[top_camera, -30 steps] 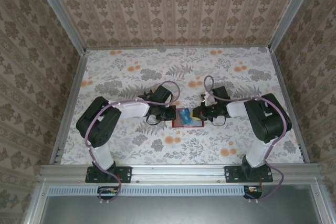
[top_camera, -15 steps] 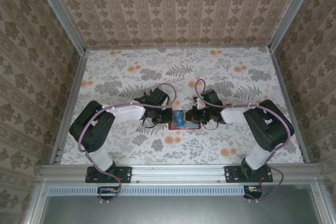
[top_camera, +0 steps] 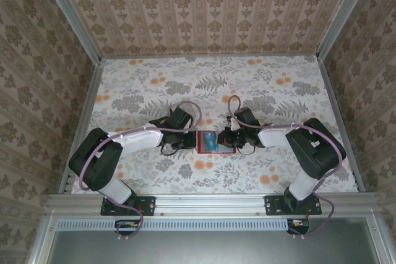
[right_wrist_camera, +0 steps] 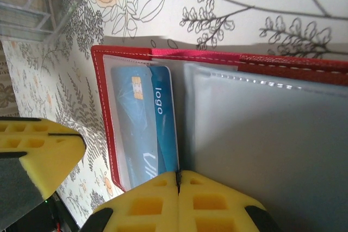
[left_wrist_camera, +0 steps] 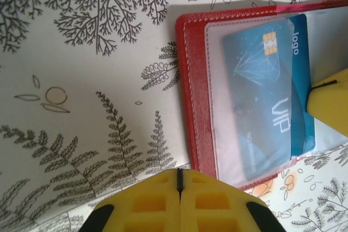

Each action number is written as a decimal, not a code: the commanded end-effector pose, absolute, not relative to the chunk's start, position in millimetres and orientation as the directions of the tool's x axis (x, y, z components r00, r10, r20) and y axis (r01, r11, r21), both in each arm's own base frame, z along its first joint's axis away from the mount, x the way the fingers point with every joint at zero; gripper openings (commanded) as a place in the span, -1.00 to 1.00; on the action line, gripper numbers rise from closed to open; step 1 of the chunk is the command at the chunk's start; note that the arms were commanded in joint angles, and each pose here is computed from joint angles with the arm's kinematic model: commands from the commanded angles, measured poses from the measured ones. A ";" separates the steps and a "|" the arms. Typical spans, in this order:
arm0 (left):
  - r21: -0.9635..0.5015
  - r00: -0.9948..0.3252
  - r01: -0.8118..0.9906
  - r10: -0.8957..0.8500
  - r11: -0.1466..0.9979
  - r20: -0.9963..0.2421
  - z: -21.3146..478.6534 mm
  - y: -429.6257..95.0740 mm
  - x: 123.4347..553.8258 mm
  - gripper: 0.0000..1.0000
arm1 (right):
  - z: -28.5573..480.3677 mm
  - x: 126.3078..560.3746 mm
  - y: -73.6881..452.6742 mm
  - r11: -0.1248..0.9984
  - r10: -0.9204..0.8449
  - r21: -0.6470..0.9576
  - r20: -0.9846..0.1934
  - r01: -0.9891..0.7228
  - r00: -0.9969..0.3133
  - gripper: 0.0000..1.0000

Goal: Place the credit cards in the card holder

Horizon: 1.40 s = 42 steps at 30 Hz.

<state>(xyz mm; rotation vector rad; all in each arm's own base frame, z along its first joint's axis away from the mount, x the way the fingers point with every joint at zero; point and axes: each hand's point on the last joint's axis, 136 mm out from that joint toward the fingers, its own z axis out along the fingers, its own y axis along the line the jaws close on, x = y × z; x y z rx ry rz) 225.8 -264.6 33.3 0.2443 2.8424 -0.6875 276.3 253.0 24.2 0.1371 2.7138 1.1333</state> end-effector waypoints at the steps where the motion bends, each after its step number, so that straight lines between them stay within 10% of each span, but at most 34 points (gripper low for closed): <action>1: -0.421 -0.960 0.239 0.148 0.875 -0.238 21.3 -267.3 227.1 -1.00 | 25.1 277.7 251.5 0.725 0.188 0.687 -0.145 0.038 -0.971 -1.00; 30: -0.518 -0.972 0.210 0.119 0.829 -0.203 14.0 -281.0 227.3 -1.00 | 28.1 277.5 268.8 0.734 0.137 0.679 -0.120 0.020 -0.983 -0.99; 42: -0.506 -0.971 0.198 0.100 0.839 -0.216 15.0 -272.6 227.2 -1.00 | 55.7 270.0 215.5 0.895 -0.030 0.421 -0.279 -0.150 -0.960 -0.33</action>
